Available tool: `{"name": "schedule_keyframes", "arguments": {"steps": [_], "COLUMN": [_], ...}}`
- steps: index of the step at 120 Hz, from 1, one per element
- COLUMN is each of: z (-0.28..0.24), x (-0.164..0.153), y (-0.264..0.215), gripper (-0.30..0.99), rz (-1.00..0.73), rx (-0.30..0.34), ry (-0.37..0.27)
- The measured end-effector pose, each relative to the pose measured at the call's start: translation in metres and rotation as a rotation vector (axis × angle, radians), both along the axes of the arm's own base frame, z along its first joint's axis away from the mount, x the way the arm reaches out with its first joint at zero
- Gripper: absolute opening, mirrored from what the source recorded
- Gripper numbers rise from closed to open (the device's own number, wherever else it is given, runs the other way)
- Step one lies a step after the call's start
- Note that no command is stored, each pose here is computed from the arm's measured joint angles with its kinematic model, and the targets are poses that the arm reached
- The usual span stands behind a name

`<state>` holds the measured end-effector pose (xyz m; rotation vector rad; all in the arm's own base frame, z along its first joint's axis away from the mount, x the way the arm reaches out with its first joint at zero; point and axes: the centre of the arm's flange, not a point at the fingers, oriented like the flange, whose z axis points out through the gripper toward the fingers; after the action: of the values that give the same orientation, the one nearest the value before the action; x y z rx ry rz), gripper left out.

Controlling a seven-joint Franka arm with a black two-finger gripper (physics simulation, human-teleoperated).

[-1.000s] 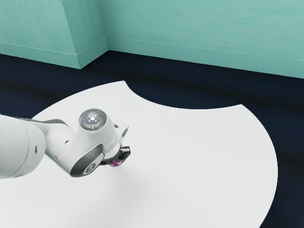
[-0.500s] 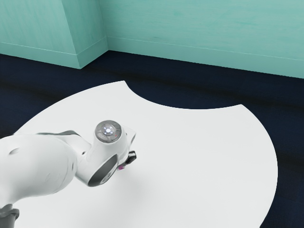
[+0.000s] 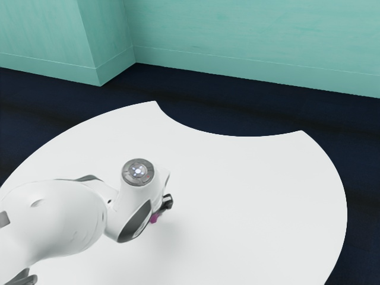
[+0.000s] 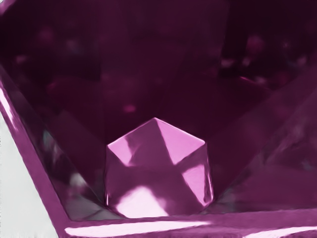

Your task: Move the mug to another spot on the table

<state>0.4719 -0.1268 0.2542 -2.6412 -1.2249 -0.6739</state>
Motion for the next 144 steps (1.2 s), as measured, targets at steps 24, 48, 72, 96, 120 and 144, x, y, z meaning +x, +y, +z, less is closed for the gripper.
{"name": "schedule_keyframes", "arguments": {"steps": [24,48,72,96,120,144], "z": [-0.012,-0.017,0.019,0.088,0.149,0.223], "x": [-0.008,-0.018,-0.015,-0.017,-0.024,0.021], "y": [-0.009,-0.022,-0.029,-0.028,-0.003,0.037], "gripper": [0.56,0.64,0.67,0.68,0.69,0.69], "rz": [0.019,0.026,0.04,0.055,0.031,-0.081], "rx": [-0.035,-0.068,-0.138,-0.254,-0.349,-0.408], "ry": [0.011,0.029,0.01,0.008,0.069,0.18]}}
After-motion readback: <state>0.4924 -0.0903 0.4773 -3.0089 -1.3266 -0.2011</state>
